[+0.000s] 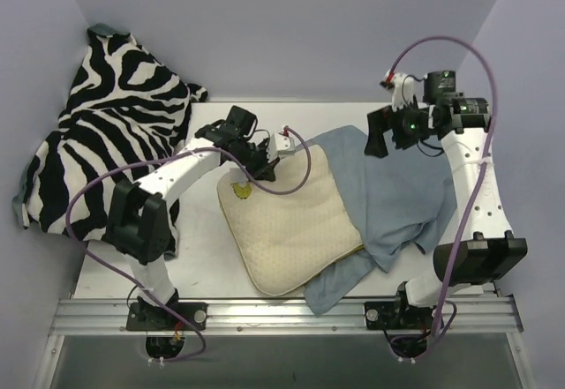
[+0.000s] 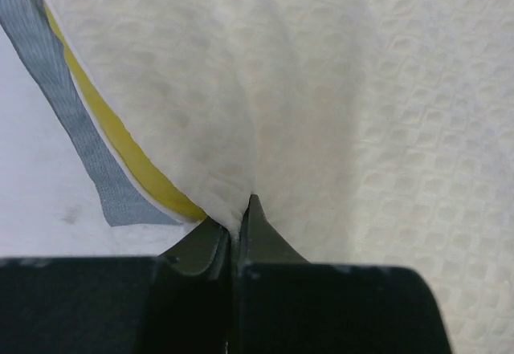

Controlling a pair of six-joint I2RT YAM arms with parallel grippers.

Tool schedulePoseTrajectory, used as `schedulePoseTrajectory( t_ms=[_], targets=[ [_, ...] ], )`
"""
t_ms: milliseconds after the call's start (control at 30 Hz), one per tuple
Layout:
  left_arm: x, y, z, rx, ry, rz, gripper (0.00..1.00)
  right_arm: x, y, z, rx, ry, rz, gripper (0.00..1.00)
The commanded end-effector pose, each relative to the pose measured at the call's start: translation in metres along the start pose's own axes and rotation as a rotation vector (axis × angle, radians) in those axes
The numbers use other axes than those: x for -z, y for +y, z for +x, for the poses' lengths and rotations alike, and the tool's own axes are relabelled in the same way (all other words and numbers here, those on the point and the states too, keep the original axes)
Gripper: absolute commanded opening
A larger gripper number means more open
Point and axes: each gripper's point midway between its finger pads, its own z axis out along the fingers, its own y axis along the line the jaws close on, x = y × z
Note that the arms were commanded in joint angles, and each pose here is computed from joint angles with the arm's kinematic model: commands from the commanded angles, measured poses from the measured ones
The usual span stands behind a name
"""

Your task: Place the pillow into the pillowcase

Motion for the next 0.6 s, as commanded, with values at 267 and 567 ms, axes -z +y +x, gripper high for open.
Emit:
schedulePoseTrajectory(
  t_ms=[267, 567],
  targets=[
    [0.097, -0.067, -0.170, -0.953, -0.276, -0.378, 0.00, 0.031, 0.007, -0.076, 0.167, -0.087, 0.097, 0.95],
    [0.086, -0.124, -0.170, -1.220, -0.294, -0.386, 0.00, -0.004, 0.017, -0.069, 0.313, 0.017, 0.103, 0.96]
  ],
)
